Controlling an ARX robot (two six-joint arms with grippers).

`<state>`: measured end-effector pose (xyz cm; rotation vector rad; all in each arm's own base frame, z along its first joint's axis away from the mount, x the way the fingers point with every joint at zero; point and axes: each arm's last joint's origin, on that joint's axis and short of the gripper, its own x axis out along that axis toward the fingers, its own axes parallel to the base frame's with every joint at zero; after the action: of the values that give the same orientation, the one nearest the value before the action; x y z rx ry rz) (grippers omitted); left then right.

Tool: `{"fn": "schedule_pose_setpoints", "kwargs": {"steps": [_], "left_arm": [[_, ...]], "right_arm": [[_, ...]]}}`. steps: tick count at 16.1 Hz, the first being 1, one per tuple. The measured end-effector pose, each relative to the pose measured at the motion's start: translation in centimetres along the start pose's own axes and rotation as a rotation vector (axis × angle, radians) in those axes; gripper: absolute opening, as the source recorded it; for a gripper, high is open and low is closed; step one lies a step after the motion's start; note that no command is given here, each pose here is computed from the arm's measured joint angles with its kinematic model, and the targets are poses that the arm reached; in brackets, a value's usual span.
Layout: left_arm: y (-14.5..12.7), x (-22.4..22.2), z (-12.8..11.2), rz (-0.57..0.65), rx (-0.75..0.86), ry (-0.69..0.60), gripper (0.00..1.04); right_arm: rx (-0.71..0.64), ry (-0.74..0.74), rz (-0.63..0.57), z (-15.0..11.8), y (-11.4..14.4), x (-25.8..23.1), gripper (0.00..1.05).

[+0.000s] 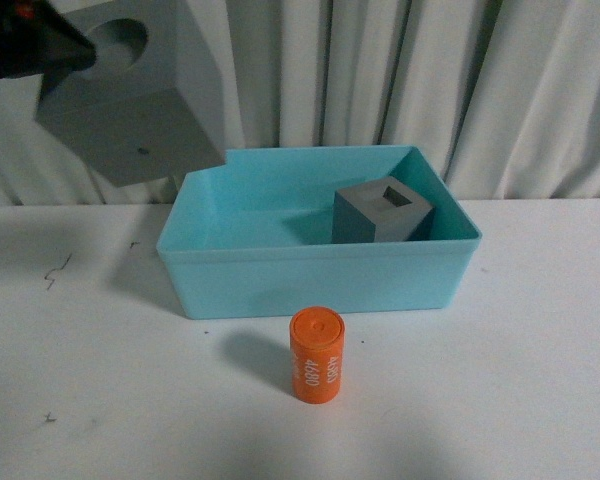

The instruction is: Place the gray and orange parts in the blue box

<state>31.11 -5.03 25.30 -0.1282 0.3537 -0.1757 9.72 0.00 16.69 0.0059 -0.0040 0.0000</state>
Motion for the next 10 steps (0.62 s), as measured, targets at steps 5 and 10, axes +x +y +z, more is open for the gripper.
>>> {"fn": "schedule_pose_setpoints", "kwargs": {"steps": [5, 10], "left_arm": [[-2.0, 6.0, -1.9, -0.017, 0.075, 0.092, 0.21], [-2.3, 9.2, -3.7, -0.008, 0.119, 0.146, 0.21]], "right_arm": [[0.0, 0.0, 0.0, 0.0, 0.0, 0.0, 0.98], [0.0, 0.0, 0.0, 0.0, 0.0, 0.0, 0.98]]}}
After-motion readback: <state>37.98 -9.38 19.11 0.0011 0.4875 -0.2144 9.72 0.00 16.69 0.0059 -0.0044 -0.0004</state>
